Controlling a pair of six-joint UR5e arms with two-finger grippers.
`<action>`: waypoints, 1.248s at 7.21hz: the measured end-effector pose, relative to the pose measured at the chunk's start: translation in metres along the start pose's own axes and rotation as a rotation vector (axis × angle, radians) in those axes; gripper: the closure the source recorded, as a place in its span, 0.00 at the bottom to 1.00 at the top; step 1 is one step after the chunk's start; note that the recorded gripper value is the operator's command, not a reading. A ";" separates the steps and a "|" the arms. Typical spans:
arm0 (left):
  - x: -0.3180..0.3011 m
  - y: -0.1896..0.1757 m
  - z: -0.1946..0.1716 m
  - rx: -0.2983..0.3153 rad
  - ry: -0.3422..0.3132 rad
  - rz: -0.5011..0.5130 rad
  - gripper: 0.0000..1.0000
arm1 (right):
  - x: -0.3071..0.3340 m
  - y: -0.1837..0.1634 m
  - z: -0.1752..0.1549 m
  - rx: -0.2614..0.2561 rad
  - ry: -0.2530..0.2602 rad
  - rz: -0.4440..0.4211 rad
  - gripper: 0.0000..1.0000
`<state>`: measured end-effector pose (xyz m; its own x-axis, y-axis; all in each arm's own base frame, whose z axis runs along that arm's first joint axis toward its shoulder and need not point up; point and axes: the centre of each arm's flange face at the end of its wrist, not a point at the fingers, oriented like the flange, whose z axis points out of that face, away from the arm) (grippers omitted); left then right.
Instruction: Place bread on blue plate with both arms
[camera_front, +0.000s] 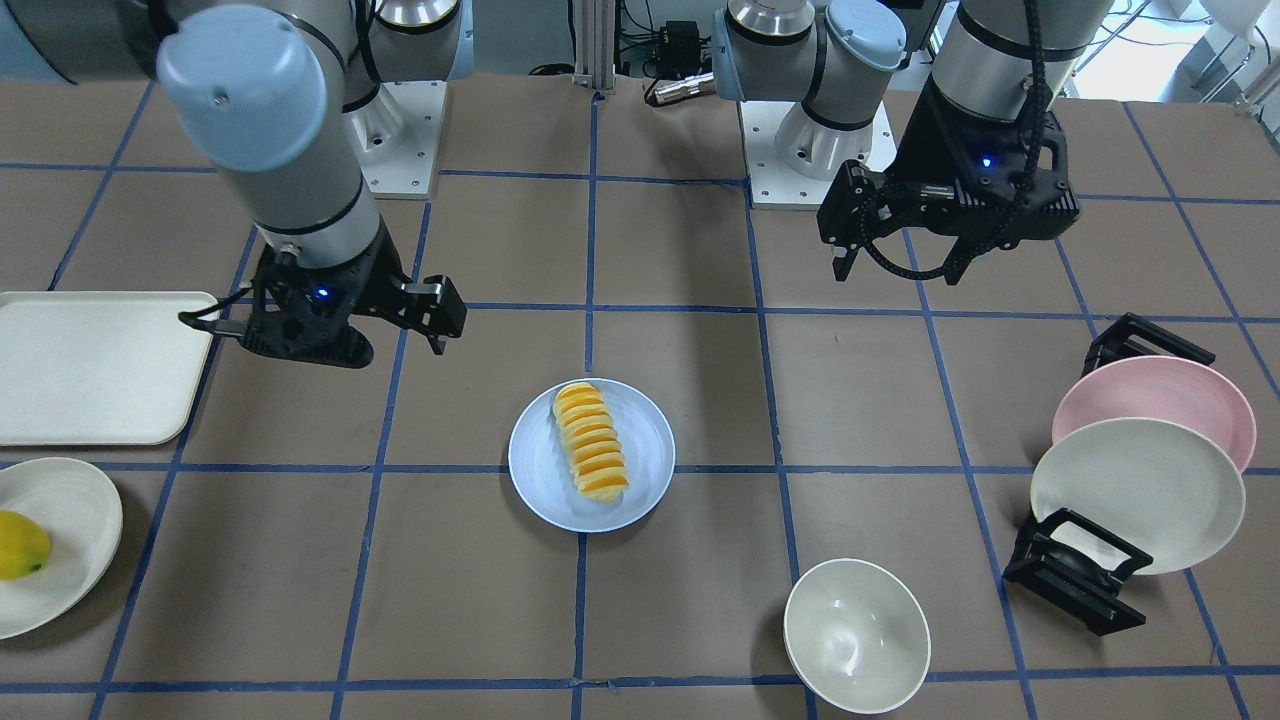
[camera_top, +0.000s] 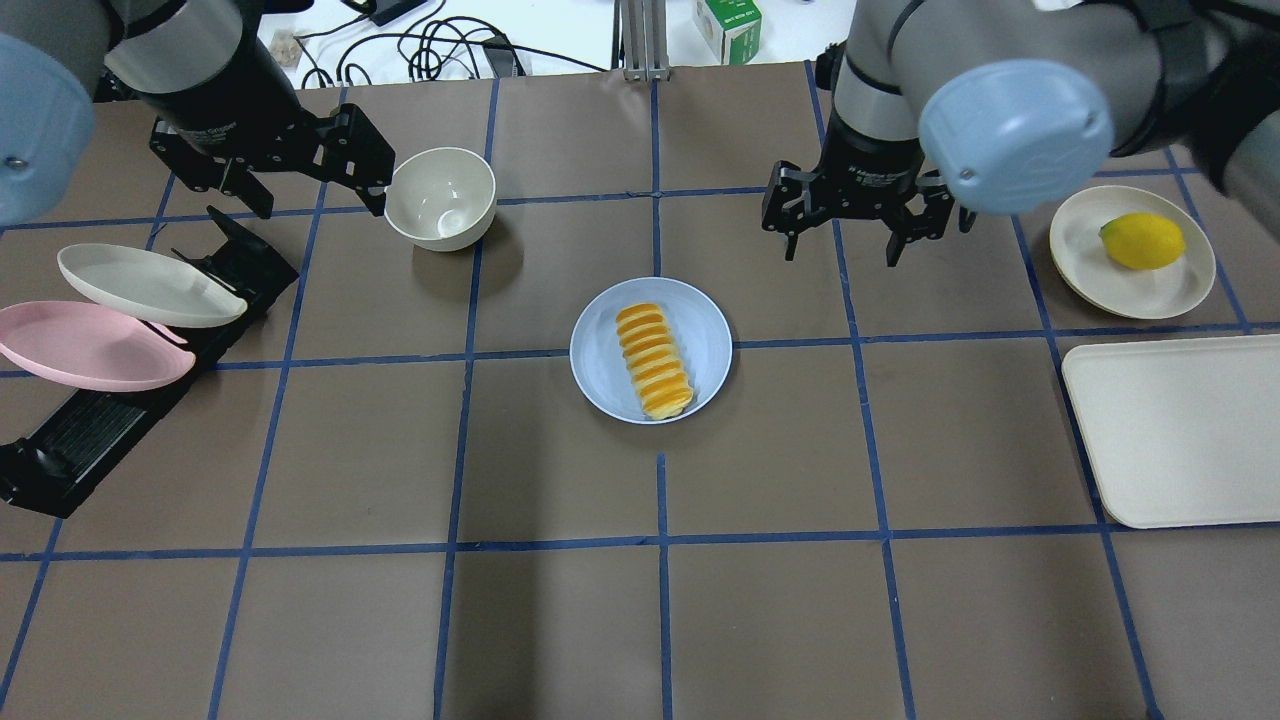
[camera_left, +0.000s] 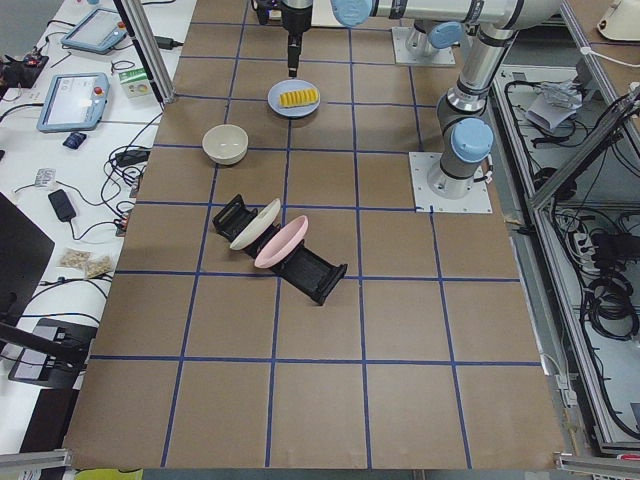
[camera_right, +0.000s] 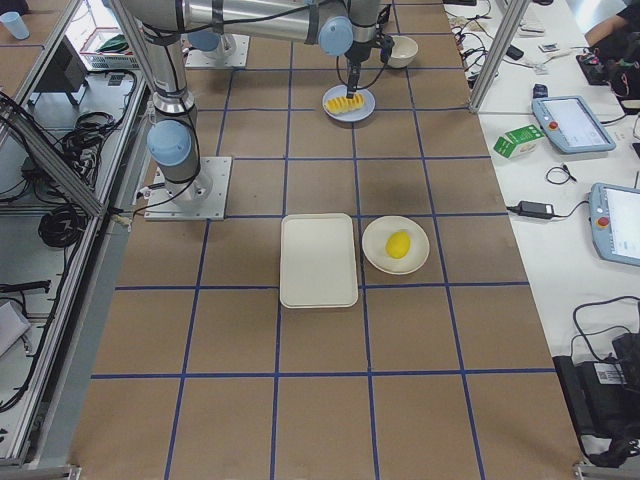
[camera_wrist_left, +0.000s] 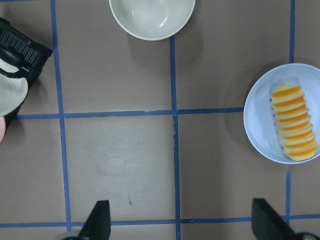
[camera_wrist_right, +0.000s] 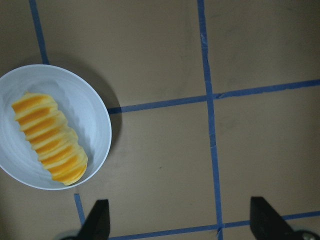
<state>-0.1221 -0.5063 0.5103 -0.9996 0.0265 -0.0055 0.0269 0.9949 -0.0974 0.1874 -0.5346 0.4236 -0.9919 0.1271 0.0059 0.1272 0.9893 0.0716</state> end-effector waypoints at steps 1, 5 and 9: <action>0.000 0.000 0.000 0.004 0.000 0.001 0.00 | 0.012 0.001 -0.032 -0.010 0.007 0.006 0.00; 0.006 0.001 0.000 0.005 0.000 0.008 0.00 | 0.049 0.007 -0.084 -0.003 0.010 0.021 0.00; 0.009 0.008 0.005 -0.001 0.000 0.010 0.00 | 0.053 0.008 -0.078 -0.012 0.011 -0.002 0.00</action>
<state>-0.1306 -0.4983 0.5042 -0.9993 0.0366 -0.0061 0.0370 0.9946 -0.0964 0.1356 -0.5254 0.5026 -0.9921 0.1245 0.0170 0.1255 0.9886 0.0836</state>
